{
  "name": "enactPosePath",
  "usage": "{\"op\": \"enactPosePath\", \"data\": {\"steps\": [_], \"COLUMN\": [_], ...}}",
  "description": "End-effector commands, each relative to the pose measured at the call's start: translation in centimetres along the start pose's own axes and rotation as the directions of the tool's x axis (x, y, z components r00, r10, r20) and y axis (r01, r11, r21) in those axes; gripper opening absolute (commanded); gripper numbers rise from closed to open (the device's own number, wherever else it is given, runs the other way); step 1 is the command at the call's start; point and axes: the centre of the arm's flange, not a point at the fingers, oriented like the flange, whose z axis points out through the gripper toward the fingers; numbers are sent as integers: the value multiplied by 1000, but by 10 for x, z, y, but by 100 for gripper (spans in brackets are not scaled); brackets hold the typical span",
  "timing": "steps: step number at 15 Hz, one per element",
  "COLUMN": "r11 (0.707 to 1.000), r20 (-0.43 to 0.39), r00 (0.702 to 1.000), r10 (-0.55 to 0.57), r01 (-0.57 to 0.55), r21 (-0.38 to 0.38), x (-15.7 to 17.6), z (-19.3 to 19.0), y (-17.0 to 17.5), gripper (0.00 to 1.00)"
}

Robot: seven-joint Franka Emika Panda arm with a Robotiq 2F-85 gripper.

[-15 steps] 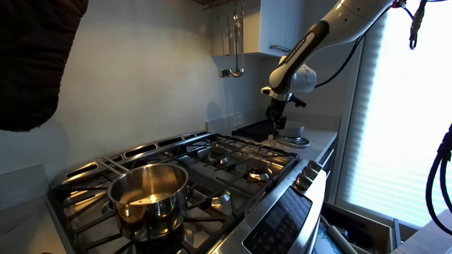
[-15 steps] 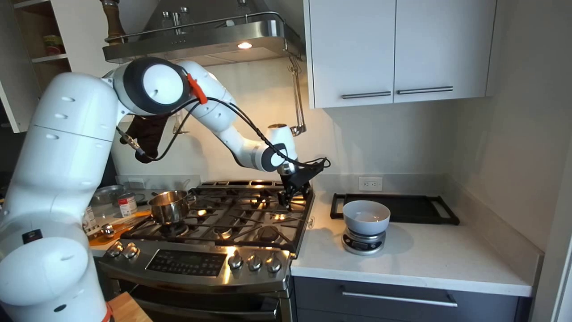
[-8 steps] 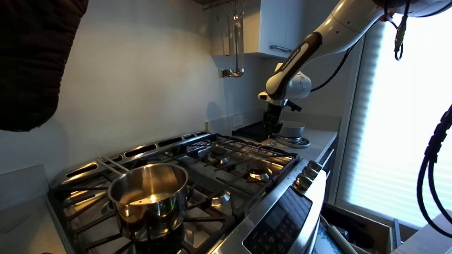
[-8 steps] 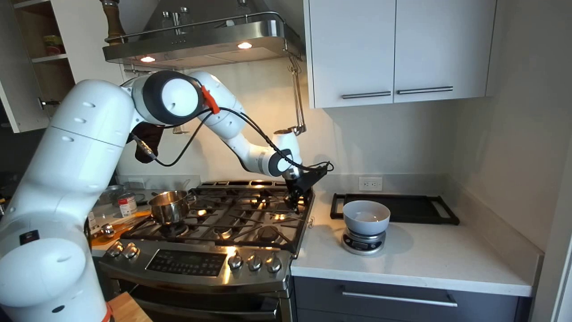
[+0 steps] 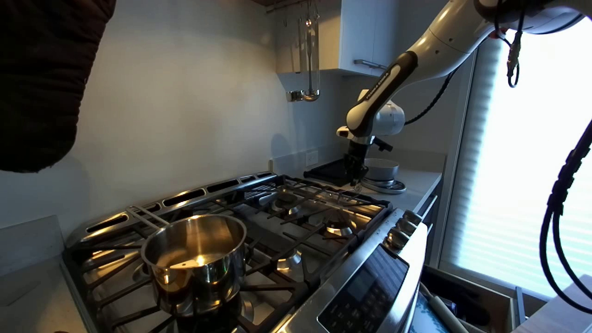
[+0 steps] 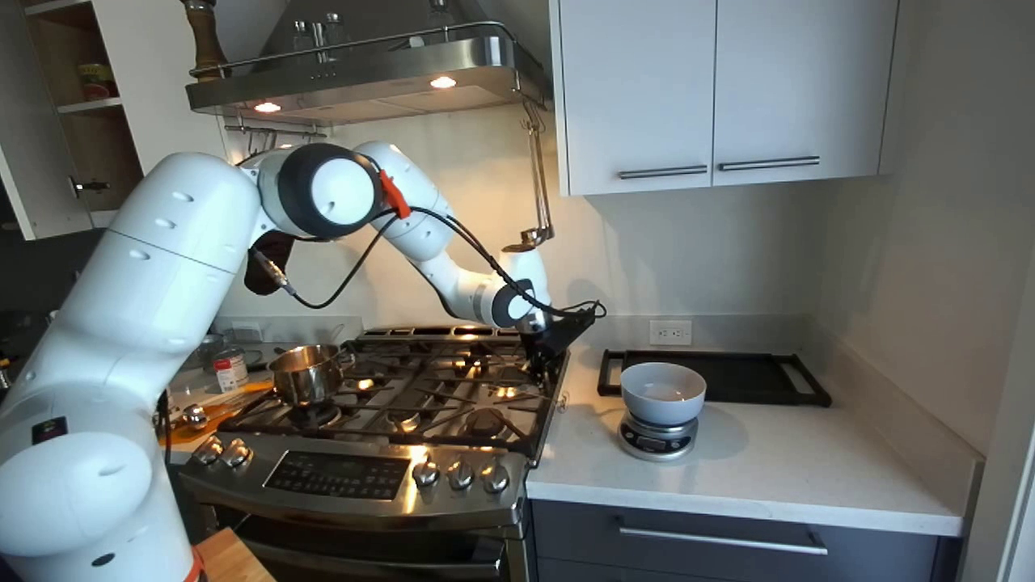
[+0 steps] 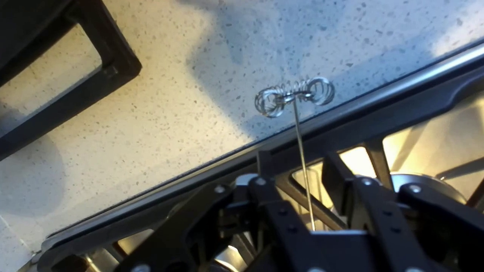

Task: Hang the masher on the hook above the stove.

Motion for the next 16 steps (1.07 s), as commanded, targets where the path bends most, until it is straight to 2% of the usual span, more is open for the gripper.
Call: {"op": "enactPosePath", "data": {"steps": [1, 3, 5, 8, 11, 15, 16], "r11": [999, 998, 997, 996, 996, 995, 994], "r20": [3, 1, 2, 6, -4, 2, 3], "r00": [1000, 999, 999, 998, 997, 996, 995], "r10": [-31, -38, -50, -64, -76, -92, -101], "r01": [31, 38, 49, 63, 76, 92, 100], "r21": [38, 49, 60, 66, 55, 44, 40], "x": [-7, -7, -8, -10, -10, -11, -12], "z": [11, 14, 17, 22, 27, 31, 32], "y": [4, 4, 3, 2, 3, 7, 7], "gripper": [43, 43, 37, 22, 25, 39, 36]}}
